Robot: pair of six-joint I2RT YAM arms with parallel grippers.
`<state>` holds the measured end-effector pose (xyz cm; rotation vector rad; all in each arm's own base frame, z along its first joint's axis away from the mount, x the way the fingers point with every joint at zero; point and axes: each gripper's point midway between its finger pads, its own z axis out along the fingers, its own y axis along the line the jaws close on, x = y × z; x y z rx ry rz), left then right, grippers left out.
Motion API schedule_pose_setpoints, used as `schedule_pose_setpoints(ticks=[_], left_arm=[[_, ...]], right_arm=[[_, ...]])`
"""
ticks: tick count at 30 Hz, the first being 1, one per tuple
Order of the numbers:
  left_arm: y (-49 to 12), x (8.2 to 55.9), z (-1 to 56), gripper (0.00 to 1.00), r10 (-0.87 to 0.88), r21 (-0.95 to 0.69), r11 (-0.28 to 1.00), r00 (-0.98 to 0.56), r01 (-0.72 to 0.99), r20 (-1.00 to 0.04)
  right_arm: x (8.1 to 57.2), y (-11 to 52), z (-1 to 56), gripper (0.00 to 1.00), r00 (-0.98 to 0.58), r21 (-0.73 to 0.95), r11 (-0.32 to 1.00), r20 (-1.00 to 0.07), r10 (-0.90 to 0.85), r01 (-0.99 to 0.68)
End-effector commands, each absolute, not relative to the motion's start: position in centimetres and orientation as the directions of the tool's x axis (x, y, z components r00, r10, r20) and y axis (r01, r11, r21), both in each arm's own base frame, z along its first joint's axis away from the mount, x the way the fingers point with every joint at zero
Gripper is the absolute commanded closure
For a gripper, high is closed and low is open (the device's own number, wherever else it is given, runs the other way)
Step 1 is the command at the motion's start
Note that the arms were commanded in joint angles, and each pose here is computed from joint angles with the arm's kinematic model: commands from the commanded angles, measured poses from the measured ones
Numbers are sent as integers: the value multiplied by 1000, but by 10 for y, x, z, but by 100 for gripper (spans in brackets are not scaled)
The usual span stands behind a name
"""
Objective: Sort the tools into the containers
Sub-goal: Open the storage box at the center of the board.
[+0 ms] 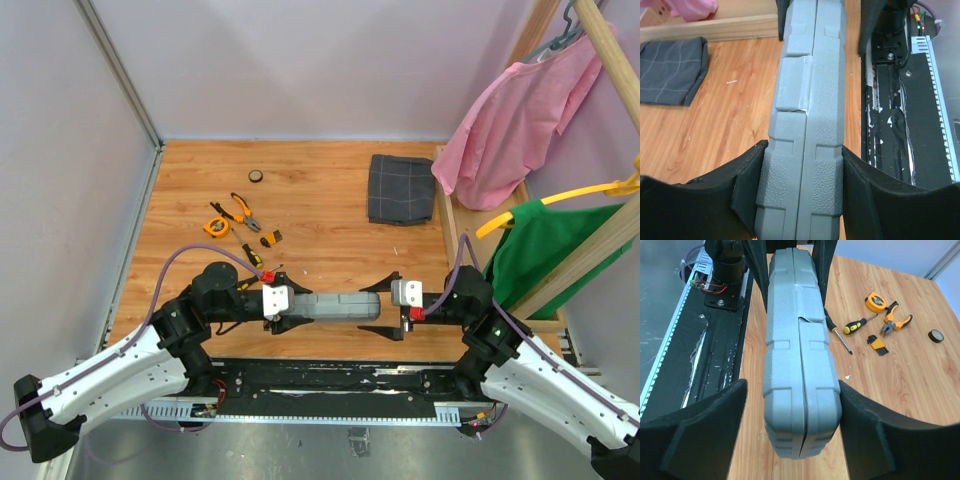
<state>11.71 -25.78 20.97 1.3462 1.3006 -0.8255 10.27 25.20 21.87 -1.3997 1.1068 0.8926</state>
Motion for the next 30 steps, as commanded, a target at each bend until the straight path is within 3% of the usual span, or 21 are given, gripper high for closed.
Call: schedule_pose_setpoints(ticks=[1, 7, 17, 30], left_arm=[[-254, 130, 211, 100, 257, 247, 198, 193, 949, -947], [-252, 142, 200, 100, 321, 271, 224, 192, 936, -927], [-249, 139, 184, 100, 370, 277, 190, 192, 942, -909], [-245, 144, 184, 100, 354, 280, 246, 183, 928, -917]], right_arm=[[104, 247, 216, 21, 313, -323, 42, -937, -155, -945], [110, 244, 222, 14, 341, -355, 58, -924, -175, -933], [122, 267, 232, 16, 336, -346, 39, -929, -153, -938], [114, 318, 235, 19, 376, -375, -28, -923, -83, -927]])
